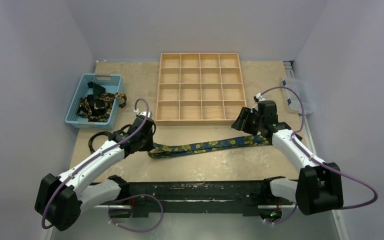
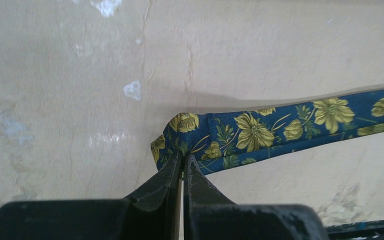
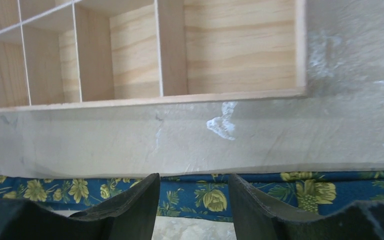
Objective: Roll the ties
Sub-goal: Flatten out the tie at the center of the board.
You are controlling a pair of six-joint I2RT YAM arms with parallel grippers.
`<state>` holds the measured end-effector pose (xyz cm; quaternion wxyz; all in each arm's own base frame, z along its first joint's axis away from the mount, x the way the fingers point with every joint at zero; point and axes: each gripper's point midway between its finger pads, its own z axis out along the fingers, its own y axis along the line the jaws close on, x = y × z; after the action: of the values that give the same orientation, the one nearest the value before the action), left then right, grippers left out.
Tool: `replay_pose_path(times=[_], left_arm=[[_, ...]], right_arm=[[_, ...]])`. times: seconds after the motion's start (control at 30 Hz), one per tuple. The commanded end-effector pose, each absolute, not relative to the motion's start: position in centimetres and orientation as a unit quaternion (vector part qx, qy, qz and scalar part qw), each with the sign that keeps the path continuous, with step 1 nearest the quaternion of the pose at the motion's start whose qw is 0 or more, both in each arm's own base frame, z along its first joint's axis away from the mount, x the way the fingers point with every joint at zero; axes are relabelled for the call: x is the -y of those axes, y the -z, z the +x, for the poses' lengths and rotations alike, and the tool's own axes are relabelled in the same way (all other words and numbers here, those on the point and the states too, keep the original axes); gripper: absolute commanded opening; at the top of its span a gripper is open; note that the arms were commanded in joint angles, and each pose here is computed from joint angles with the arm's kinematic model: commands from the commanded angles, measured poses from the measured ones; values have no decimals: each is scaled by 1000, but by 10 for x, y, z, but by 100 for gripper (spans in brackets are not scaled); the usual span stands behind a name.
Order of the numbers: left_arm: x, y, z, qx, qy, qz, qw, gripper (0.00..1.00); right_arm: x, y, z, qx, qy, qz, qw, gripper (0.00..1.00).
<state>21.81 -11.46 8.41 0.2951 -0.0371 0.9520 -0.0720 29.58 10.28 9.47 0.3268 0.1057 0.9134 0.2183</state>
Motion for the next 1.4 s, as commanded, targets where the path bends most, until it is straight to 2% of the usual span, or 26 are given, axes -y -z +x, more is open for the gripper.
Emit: replay_pose_path(times=[0.0,0.3,0.33,0.47,0.5,0.53,0.57,0.6,0.73,0.87,0.93,1.03,1.17,1.27,1.37], left_arm=[[105,-65,193,-966,34,-39,254,0],[113,-64,174,-974,-16,-8,225,0],[113,-64,174,-975,-16,-8,224,6],[121,-80,180,-964,23,12,265,55],[126,-91,182,-959,43,24,279,73],[130,-101,183,-956,56,32,287,87],[132,-113,183,-954,64,42,291,95],[132,-121,182,-953,65,55,290,97],[118,-156,178,-946,34,85,311,100],[117,-200,175,-908,111,56,401,100],[122,-225,173,-870,166,75,459,100],[128,-250,175,-830,194,111,511,100],[132,-231,172,-868,132,216,428,100],[139,-210,184,-862,96,280,412,100],[143,-204,179,-850,94,338,392,100]], right_arm=[[-129,-111,303,-906,-251,67,335,52],[-178,-102,289,-916,-267,-5,299,51],[-181,-103,287,-915,-267,-10,302,52],[-187,-124,289,-905,-252,-36,340,61],[-187,-130,289,-904,-248,-52,345,63],[-188,-137,288,-900,-250,-71,350,65],[-189,-144,287,-896,-249,-85,357,68],[-189,-151,287,-892,-249,-97,365,71],[-196,-172,291,-875,-241,-140,396,86],[-205,-201,290,-844,-225,-166,457,97],[-210,-215,291,-822,-243,-169,486,98],[-229,-223,288,-794,-286,-207,494,98],[-259,-208,273,-772,-317,-330,442,98],[-280,-186,267,-763,-243,-417,431,98],[-289,-156,256,-767,-189,-478,384,98]])
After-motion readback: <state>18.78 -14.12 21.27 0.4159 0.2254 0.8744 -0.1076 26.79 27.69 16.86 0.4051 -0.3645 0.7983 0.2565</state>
